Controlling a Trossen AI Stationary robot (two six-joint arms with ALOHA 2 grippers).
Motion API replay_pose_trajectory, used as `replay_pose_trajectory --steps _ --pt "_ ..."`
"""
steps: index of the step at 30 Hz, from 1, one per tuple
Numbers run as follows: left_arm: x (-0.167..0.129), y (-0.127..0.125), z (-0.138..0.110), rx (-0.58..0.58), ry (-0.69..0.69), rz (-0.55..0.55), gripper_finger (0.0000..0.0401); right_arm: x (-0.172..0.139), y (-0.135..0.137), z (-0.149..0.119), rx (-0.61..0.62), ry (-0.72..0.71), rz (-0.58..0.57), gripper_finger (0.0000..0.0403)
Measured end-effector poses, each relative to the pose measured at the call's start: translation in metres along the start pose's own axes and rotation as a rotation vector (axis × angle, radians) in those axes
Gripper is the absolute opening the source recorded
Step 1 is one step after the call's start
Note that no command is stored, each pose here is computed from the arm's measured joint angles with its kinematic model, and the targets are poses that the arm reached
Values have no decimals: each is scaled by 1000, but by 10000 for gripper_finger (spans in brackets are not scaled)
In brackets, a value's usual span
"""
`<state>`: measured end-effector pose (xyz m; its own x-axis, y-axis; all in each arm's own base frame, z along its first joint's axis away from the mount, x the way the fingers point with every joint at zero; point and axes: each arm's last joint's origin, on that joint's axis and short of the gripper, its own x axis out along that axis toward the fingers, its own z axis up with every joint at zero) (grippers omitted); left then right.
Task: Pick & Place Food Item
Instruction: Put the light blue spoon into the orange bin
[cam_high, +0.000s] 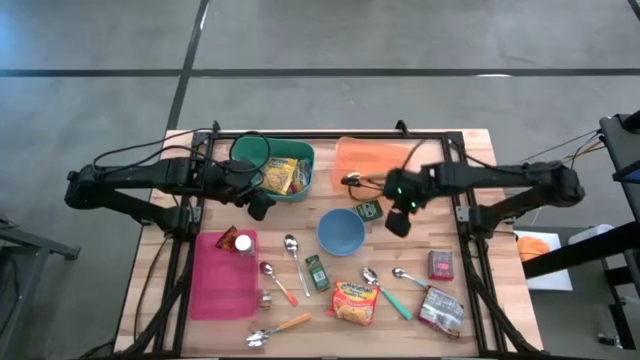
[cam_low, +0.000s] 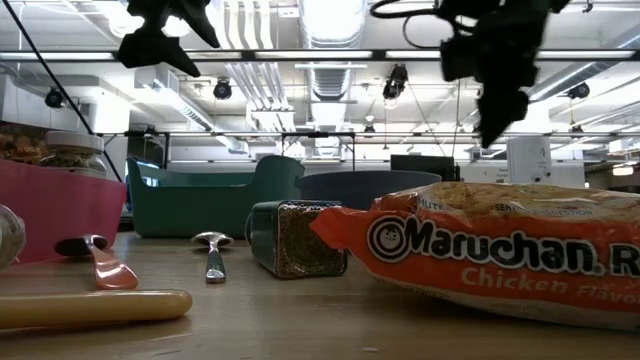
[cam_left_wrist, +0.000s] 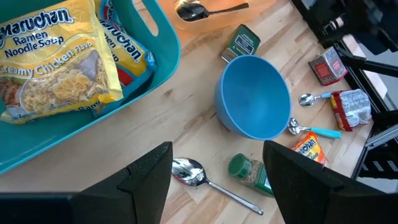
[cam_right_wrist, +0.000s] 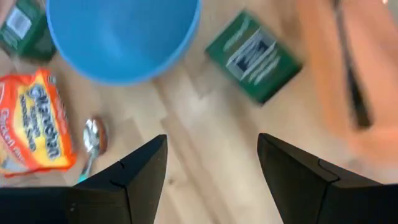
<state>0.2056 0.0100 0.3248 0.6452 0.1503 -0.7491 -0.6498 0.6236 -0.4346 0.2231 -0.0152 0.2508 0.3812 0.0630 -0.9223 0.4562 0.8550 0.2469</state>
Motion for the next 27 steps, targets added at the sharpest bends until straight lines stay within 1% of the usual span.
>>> replay_pose_trajectory --steps 4,10,16,18,23,27 --pt "0 1 1 -2 -3 3 251 8 14 -23 39 31 -20 246" --pt "0 3 3 11 -8 9 251 17 38 -48 36 75 -24 246" --pt "0 3 3 14 -9 9 251 24 54 -77 42 122 -38 246" --pt "0 3 3 17 -8 9 251 28 61 -84 33 126 -24 246" --pt "0 3 3 20 -9 9 250 44 74 -104 38 132 -24 246" --pt "0 3 3 20 -9 10 250 60 83 -117 19 177 -72 246"
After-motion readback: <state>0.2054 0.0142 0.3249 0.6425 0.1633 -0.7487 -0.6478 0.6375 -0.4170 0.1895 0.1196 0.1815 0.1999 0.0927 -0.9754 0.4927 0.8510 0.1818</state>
